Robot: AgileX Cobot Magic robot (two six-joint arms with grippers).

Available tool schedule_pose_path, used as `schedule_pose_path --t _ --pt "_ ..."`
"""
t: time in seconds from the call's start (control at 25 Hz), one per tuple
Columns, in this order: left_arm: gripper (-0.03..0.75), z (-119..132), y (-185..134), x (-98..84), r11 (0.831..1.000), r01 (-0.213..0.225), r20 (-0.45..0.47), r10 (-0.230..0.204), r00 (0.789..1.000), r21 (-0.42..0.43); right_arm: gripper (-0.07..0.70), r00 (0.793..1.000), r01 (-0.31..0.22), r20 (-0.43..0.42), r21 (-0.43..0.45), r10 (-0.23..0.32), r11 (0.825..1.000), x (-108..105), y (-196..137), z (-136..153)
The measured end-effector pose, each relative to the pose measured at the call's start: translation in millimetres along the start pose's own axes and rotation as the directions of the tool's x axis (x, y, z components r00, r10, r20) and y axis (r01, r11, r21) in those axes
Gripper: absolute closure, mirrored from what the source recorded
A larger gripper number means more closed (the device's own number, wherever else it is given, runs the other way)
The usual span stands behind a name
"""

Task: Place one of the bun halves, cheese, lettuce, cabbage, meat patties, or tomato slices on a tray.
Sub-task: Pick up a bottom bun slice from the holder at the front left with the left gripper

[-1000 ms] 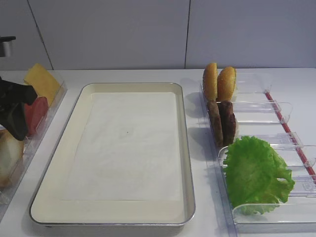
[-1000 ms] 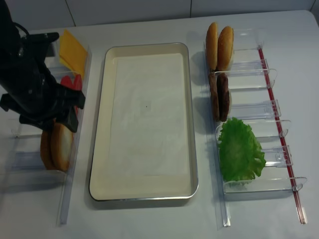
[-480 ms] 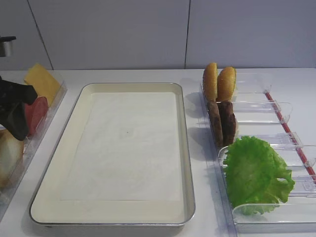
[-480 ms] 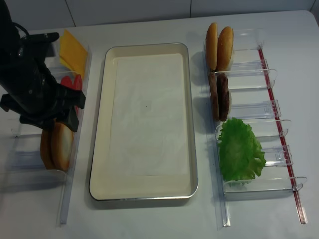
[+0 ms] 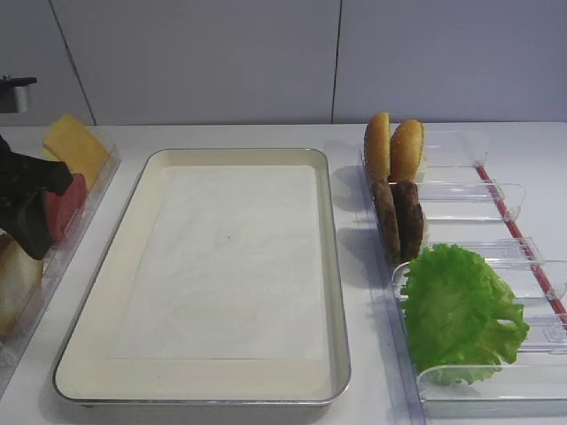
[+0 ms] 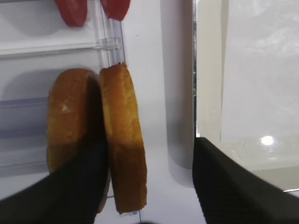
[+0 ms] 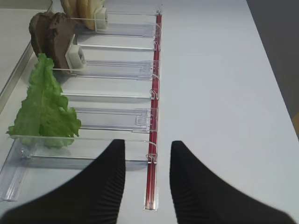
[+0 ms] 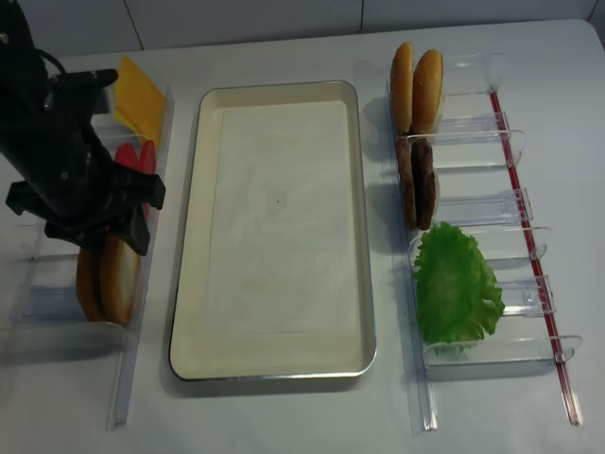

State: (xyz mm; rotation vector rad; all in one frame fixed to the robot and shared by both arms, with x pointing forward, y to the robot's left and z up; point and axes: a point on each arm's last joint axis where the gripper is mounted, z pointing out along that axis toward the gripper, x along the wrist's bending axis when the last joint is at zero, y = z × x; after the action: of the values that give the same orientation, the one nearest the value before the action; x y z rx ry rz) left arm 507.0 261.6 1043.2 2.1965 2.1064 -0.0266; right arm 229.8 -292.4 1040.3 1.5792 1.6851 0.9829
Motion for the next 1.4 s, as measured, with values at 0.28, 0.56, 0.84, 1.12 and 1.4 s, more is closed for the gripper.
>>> schedule_pose_path --t 0.28,0.56,0.84,1.12,1.4 --pt "0.335 1 0 1.5 1.0 -0.006 -0.016 0.006 1.0 0.001 0.374 1.0 0.0 0.0 0.0 0.0 1.0 0 0 0" --pt "0.386 4 2 1.9 1.0 -0.003 -0.021 0.003 1.0 0.013 0.374 1.0 -0.002 0.0 0.0 0.002 1.0 0 0 0" --pt "0.404 13 6 4.3 0.999 0.003 -0.045 -0.001 0.999 0.041 0.374 1.0 -0.002 0.0 0.0 0.002 1.0 0 0 0" --pt "0.561 13 7 6.8 0.999 0.005 -0.072 -0.002 0.997 0.039 0.374 1.0 -0.002 0.0 0.0 0.002 1.0 0 0 0" --pt "0.577 12 6 6.0 0.999 0.002 -0.064 0.001 0.998 0.034 0.374 1.0 -0.002 0.0 0.0 0.002 1.0 0 0 0"
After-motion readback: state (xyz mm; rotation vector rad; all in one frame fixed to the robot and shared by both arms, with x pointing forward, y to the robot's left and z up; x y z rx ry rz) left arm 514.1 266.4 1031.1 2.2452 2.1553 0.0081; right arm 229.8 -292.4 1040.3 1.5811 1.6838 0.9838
